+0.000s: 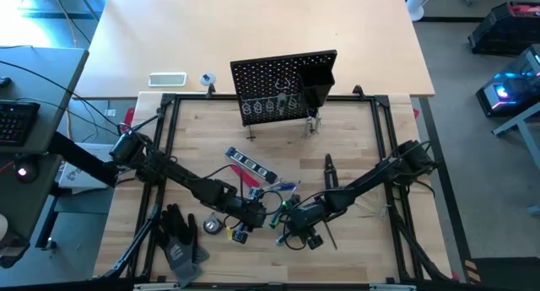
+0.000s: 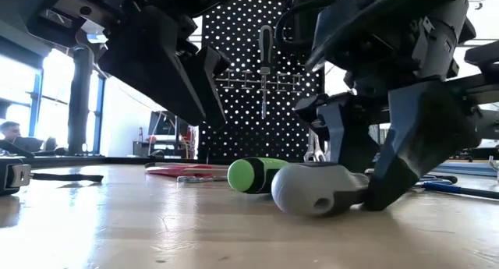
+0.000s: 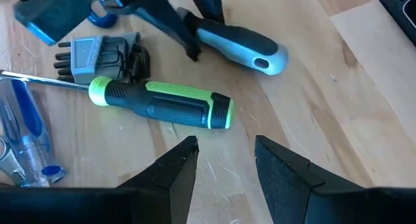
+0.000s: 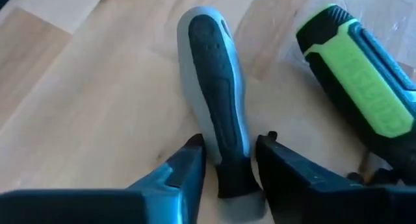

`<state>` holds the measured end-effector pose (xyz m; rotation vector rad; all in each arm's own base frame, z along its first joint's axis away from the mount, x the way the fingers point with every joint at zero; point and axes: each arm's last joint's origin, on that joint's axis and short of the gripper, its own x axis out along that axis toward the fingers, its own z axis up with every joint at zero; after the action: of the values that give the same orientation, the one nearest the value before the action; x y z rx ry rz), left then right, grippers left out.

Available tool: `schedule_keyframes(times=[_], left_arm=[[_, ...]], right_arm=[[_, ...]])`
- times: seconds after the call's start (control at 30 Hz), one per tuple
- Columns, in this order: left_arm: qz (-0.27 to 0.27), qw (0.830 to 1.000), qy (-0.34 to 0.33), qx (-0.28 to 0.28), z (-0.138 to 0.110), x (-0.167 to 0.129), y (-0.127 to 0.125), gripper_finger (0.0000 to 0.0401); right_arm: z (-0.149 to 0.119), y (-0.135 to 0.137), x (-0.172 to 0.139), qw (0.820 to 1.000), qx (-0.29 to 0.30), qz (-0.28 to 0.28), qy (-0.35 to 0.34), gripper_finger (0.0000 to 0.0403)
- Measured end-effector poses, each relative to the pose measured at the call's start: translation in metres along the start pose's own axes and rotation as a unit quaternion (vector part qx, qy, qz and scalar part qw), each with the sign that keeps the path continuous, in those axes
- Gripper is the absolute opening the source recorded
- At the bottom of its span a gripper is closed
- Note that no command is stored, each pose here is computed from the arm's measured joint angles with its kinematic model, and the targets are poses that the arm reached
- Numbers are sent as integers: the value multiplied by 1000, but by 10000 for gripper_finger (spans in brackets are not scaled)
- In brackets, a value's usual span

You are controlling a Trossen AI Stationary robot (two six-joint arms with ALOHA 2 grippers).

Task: Hang tools onto peg board
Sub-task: Hang the grey screwdriver onto the pegboard

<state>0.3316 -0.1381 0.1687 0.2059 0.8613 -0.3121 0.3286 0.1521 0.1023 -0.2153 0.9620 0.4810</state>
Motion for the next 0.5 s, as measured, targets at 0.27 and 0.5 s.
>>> schedule_keyframes(times=[0.27,0.5], left_arm=[[15,1000,0,0,0,0,1,146],[41,999,-2,1,1,-3,3,146]], right_arm=[[3,0,-1,1000,-5,1,1,62],[17,0,-10,1000,-4,3,-3,62]])
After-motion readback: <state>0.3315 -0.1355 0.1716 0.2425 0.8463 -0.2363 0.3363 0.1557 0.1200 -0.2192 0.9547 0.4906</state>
